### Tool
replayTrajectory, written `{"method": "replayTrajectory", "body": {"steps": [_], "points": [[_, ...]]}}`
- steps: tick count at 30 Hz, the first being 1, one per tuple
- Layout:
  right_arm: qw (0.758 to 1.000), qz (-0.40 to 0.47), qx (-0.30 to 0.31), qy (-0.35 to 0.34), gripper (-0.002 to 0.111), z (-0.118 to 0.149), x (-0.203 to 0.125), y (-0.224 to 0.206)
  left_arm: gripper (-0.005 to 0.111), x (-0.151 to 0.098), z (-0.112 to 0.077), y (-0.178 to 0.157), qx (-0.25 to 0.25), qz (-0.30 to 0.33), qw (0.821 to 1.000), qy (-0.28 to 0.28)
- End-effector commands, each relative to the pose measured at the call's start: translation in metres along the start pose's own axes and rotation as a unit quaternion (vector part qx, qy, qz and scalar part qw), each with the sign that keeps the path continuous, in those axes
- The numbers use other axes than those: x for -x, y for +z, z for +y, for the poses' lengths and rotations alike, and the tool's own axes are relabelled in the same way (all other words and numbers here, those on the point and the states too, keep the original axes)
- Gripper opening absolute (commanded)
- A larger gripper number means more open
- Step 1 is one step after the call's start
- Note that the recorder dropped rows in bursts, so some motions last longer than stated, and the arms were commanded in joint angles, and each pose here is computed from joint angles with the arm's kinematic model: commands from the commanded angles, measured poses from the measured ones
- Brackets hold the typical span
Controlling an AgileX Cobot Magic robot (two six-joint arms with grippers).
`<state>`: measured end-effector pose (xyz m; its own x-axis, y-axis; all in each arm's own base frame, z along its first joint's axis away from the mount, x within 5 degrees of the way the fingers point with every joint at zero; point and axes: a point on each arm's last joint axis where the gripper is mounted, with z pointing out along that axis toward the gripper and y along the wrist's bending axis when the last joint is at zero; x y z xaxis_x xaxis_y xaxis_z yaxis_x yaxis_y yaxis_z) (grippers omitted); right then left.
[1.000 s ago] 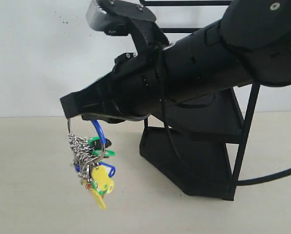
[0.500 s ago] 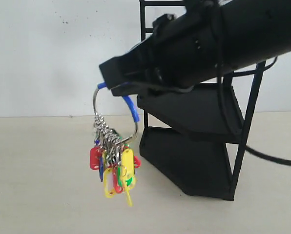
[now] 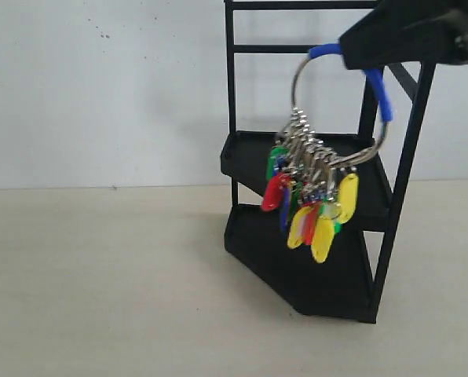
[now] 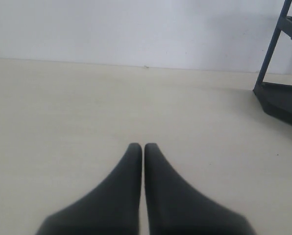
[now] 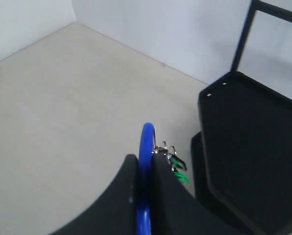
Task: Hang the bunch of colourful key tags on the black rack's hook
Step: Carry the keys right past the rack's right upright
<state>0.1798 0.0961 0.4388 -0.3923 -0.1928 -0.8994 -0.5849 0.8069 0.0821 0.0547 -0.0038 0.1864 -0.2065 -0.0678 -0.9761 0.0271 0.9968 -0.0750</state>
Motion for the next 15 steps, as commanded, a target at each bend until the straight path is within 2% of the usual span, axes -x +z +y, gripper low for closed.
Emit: {"method": "replayTrajectory", "body": {"steps": [1,9,15], "points": [[0.999,-0.033,-0.035,0.015,0.0,-0.005,0.003,-0.029,0.004,0.001,0.0,0.0,0.001,-0.006,1.0,0.004],[0.995,-0.008,-0.099,0.029,0.0,-0.015,-0.003,-0.037,0.004,0.001,0.0,0.0,0.001,-0.006,1.0,0.004],[0.992,-0.023,-0.115,0.041,0.0,-0.016,-0.002,-0.043,0.004,0.001,0.0,0.0,0.001,-0.006,1.0,0.004]]}}
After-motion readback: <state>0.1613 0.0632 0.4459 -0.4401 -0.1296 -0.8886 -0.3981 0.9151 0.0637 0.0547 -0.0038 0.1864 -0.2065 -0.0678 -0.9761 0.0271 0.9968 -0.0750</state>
